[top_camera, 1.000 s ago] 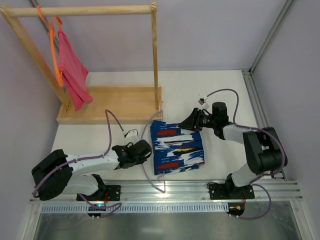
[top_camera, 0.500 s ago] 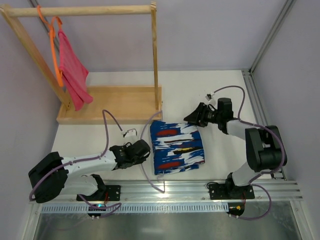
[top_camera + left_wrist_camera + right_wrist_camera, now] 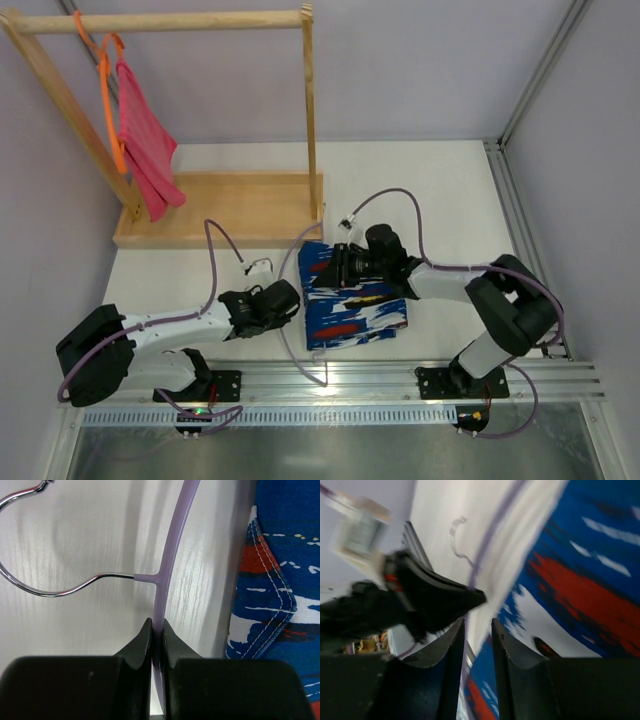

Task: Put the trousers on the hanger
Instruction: Pass the hanger from the left arm to the right, then pass the hanger from the right arm to the left, then hang the hanger with trousers onto the clothesline

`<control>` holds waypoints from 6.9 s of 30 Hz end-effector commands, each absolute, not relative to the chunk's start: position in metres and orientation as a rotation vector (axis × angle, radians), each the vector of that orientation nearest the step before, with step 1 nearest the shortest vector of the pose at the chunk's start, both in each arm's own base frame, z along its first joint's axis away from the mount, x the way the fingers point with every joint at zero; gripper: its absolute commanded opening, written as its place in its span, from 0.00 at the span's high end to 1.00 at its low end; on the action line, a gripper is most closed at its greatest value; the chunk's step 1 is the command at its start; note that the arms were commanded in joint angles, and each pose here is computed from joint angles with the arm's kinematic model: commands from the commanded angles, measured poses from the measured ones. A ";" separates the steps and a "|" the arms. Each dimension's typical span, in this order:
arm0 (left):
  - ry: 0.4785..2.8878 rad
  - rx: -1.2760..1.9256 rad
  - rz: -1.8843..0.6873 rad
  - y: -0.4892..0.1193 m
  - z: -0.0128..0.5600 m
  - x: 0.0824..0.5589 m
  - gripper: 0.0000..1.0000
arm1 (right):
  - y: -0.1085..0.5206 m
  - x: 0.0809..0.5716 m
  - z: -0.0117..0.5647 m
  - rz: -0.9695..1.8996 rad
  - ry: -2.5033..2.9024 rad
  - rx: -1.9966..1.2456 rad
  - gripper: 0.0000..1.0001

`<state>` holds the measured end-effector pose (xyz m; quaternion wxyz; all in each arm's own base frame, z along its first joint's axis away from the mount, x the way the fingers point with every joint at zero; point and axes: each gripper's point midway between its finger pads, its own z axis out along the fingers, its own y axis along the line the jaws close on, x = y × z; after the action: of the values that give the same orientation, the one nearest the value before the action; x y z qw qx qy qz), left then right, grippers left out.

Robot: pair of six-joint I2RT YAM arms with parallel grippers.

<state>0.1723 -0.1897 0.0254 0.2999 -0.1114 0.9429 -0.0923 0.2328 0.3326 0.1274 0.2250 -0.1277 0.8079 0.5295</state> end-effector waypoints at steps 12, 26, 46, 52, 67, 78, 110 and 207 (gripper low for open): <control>2.314 -0.402 -0.245 -0.178 0.086 0.198 0.99 | 0.299 0.194 0.076 1.061 2.330 -0.401 0.62; 2.241 -0.440 -0.350 -0.186 0.126 0.206 1.00 | 0.350 0.101 0.133 0.790 1.847 -0.748 0.30; 2.140 -0.397 -0.467 -0.192 0.203 0.213 1.00 | 0.428 0.095 0.165 0.655 1.806 -0.772 0.96; 2.096 -0.361 -0.548 -0.199 0.234 0.214 0.98 | 0.434 0.096 0.189 0.740 1.765 -0.685 0.96; 2.082 -0.298 -0.690 -0.200 0.246 0.196 0.59 | 0.428 0.106 0.260 0.981 1.592 -0.438 0.96; 1.992 -0.332 -0.761 -0.200 0.252 0.201 0.58 | 0.416 0.122 0.268 1.018 1.559 -0.309 0.96; 1.907 -0.135 -0.413 -0.175 0.369 0.230 1.00 | 0.365 0.169 0.205 0.958 1.830 -0.173 0.61; 1.704 -0.058 -0.424 -0.096 0.490 0.303 0.00 | 0.098 0.134 0.243 0.812 1.911 0.280 0.00</control>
<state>0.3253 -0.0692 0.5427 0.7199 -0.0524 0.6815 -0.1209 0.1307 0.1105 0.2326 0.4878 0.1286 0.7730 0.3846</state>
